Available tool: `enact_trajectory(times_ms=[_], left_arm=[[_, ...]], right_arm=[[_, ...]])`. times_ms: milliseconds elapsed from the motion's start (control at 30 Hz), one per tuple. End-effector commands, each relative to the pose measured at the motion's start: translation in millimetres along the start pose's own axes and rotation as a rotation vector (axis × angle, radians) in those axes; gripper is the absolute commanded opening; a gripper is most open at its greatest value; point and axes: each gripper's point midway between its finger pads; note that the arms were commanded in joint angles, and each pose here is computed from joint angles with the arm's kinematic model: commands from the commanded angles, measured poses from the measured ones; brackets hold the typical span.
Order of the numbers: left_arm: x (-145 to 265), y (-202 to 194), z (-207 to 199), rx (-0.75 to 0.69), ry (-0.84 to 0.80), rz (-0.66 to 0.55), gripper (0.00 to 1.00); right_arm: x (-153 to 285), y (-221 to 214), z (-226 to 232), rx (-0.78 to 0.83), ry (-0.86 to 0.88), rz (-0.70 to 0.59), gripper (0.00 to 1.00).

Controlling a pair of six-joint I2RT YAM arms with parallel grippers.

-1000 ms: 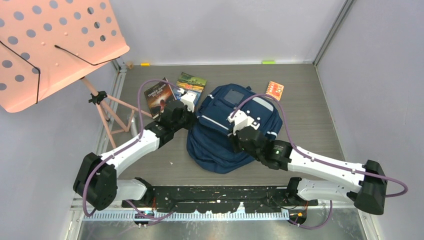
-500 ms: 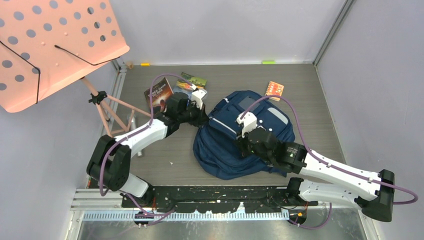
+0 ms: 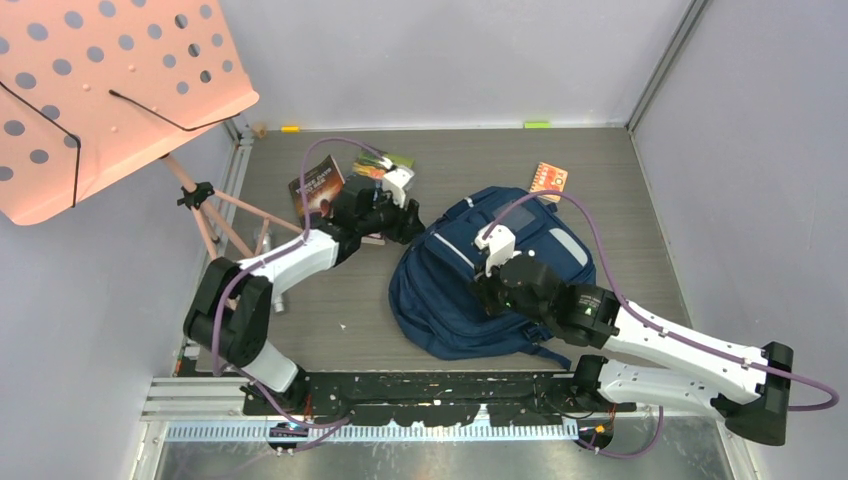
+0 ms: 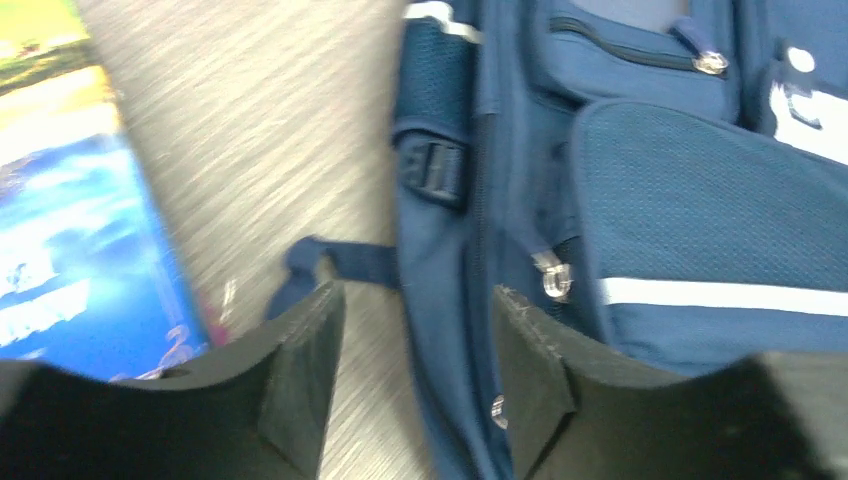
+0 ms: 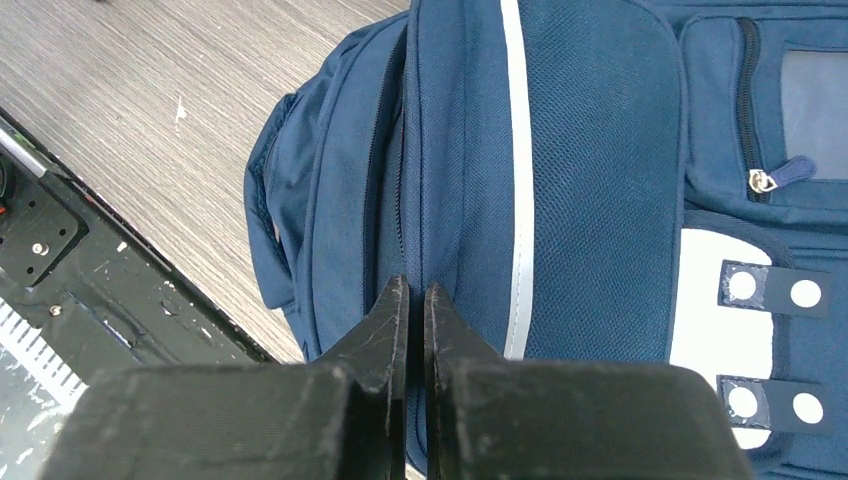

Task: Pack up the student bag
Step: Unzip the student bag at the center of the board, then pick up the personal item from the center of the board.

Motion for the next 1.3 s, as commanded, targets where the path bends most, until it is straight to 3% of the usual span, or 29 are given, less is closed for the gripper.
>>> enact_trajectory(times_ms=[0, 200, 400, 567, 667, 767, 1267], left_arm=[[43, 38, 38, -0.053, 0.240, -0.130, 0.64], [97, 54, 3, -0.140, 0.222, -0.233, 0.71], [108, 61, -61, -0.401, 0.076, -0.157, 0.73], [125, 60, -80, -0.487, -0.046, -0.073, 0.80], [119, 50, -85, -0.554, -0.116, -0.031, 0.81], [108, 52, -91, -0.577, -0.155, -0.065, 0.81], [55, 43, -118, -0.591, -0.280, -0.075, 0.81]], right_arm=[[17, 44, 21, -0.067, 0.082, -0.152, 0.01], [12, 43, 30, -0.061, 0.118, -0.138, 0.01], [11, 44, 37, -0.059, 0.147, -0.128, 0.01], [14, 45, 42, -0.062, 0.178, -0.128, 0.01], [16, 45, 44, -0.063, 0.195, -0.135, 0.01], [15, 45, 45, -0.062, 0.202, -0.141, 0.01], [16, 43, 47, -0.066, 0.221, -0.144, 0.01]])
Point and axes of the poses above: each gripper's point midway between its finger pads, its own x axis back along the fingers, its own z axis along the line the jaws close on, y = z × x, and after that the axes turned 11 degrees about -x, right-handed
